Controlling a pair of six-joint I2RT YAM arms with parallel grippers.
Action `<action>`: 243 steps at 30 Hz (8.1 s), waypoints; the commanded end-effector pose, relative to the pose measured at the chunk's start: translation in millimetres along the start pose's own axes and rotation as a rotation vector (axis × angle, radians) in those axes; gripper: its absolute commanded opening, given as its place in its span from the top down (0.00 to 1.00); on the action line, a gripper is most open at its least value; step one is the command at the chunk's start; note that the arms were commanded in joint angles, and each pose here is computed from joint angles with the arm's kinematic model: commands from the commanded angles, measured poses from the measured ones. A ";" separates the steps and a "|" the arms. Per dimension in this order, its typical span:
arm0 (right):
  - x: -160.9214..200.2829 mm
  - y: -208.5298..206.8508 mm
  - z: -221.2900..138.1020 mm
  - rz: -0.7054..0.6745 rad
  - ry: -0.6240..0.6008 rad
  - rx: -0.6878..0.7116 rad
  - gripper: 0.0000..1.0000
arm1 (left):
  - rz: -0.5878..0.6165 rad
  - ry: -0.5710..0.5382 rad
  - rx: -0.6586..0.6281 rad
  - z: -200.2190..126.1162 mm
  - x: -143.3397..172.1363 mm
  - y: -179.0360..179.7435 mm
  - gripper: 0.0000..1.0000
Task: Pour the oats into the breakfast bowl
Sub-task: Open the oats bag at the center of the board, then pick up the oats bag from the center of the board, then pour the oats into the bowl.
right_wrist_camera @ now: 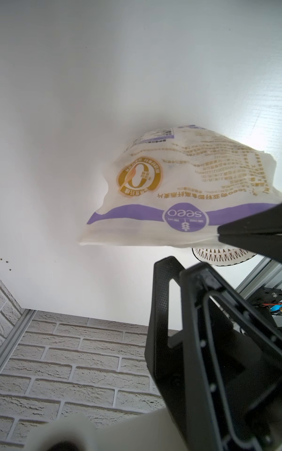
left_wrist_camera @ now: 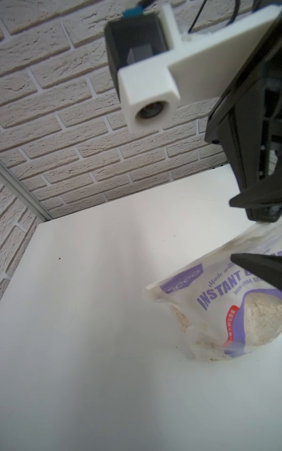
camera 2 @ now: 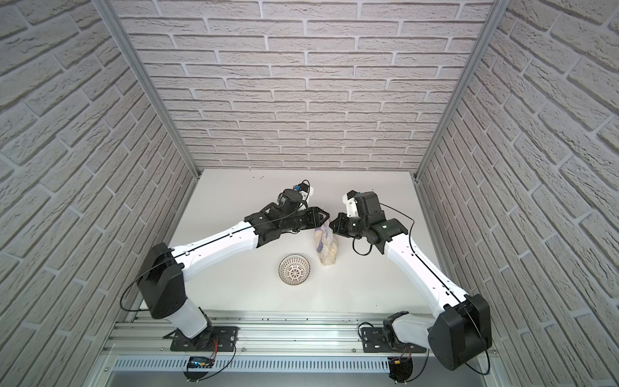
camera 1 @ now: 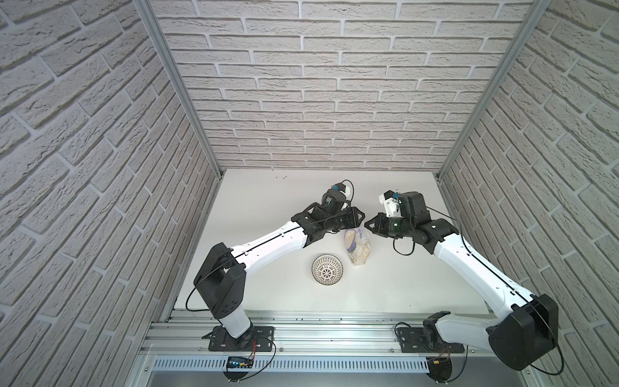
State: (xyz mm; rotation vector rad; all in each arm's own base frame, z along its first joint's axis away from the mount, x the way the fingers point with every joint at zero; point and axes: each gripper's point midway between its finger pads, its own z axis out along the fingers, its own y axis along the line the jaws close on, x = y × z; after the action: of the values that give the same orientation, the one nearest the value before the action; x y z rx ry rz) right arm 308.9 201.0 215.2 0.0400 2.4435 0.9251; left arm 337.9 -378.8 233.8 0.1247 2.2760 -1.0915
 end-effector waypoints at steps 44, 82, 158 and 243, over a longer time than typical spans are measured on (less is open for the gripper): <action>7.5 -3.1 13.7 0.004 0.040 0.009 0.72 | -0.022 0.106 -0.051 15.8 22.8 11.1 1.00; -53.8 -13.8 9.0 -0.143 -0.066 0.251 0.76 | -0.066 0.147 -0.262 9.7 -26.9 15.3 0.83; 47.5 -48.5 111.9 -0.482 -0.502 0.033 0.01 | -0.087 0.103 -0.455 12.4 -90.1 76.3 1.00; 49.3 -21.6 -60.9 -1.160 -0.145 0.520 0.96 | -0.176 -0.228 -0.510 -167.0 15.2 133.4 0.30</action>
State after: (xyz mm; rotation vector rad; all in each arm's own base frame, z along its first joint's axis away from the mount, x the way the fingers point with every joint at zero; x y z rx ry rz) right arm 221.2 135.3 159.1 -1.0708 2.1724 -0.2380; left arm 287.7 -168.6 213.6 -0.3474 2.3502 -0.5099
